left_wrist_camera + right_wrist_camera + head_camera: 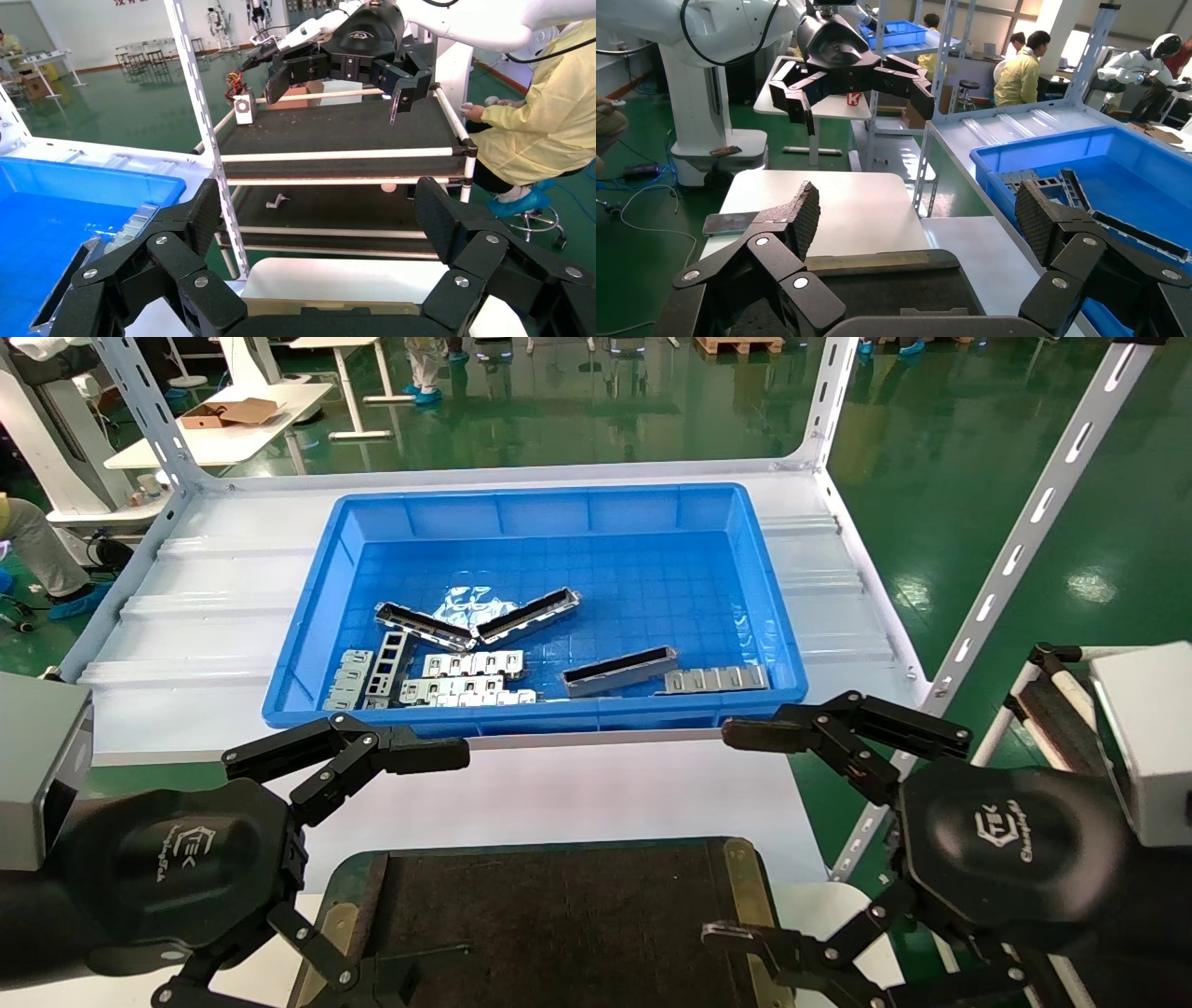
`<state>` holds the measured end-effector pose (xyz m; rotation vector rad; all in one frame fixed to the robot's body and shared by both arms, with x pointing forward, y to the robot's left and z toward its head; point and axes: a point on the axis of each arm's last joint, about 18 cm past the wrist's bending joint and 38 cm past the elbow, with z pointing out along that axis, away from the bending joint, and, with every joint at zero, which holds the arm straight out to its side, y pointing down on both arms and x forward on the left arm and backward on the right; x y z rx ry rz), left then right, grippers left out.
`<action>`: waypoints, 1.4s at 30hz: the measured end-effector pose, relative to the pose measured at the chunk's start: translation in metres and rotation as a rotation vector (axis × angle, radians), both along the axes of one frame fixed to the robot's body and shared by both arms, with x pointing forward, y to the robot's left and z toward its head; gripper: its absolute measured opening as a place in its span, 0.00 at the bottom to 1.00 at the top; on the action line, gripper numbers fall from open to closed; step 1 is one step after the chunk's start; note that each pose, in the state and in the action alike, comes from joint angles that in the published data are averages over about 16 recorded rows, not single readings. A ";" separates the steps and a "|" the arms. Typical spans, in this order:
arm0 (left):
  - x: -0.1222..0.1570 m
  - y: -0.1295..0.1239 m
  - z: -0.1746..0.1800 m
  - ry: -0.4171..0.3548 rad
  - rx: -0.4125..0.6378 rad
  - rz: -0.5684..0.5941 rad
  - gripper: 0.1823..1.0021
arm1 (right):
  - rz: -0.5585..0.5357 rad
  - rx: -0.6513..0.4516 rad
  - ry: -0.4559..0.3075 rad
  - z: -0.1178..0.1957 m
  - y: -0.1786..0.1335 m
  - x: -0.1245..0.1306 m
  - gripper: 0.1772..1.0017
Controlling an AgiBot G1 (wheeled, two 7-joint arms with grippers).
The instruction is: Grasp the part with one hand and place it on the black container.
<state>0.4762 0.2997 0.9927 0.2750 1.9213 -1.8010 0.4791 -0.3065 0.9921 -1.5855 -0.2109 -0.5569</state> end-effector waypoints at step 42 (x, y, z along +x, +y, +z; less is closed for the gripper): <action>0.000 0.000 0.000 0.000 0.000 0.000 1.00 | 0.000 0.000 0.000 0.000 0.000 0.000 1.00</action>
